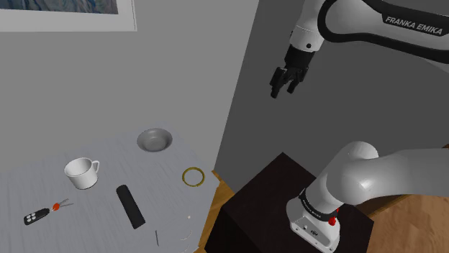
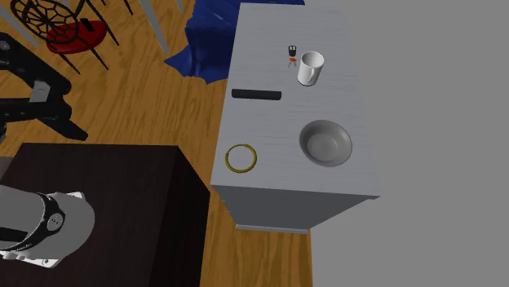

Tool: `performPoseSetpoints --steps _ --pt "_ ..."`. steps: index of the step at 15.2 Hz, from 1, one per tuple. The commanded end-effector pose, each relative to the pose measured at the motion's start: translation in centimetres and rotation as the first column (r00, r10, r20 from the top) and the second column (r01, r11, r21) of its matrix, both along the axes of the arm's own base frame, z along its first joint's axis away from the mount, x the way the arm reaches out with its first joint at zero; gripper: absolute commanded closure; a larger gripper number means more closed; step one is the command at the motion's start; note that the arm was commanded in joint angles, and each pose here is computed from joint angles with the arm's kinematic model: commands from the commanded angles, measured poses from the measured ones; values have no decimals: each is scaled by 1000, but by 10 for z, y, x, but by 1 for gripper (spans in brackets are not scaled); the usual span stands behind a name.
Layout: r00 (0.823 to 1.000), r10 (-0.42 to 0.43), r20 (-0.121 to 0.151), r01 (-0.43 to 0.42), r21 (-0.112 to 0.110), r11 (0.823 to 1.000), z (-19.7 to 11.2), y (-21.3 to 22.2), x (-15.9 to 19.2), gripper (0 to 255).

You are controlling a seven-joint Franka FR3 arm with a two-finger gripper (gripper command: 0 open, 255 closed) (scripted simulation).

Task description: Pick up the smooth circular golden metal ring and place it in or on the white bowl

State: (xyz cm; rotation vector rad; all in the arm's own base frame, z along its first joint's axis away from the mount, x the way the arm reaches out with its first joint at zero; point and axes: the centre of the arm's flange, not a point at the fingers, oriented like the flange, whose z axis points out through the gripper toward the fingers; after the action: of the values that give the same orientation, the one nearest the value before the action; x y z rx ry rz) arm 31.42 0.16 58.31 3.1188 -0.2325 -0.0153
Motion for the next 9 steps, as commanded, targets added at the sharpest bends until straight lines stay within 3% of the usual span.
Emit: performPoseSetpoints --steps 1,9 --pt "1000 0 0 0 0 1000 0 0 0 0" --pt "998 -67 -3 67 -1 998 -93 45 21 0"
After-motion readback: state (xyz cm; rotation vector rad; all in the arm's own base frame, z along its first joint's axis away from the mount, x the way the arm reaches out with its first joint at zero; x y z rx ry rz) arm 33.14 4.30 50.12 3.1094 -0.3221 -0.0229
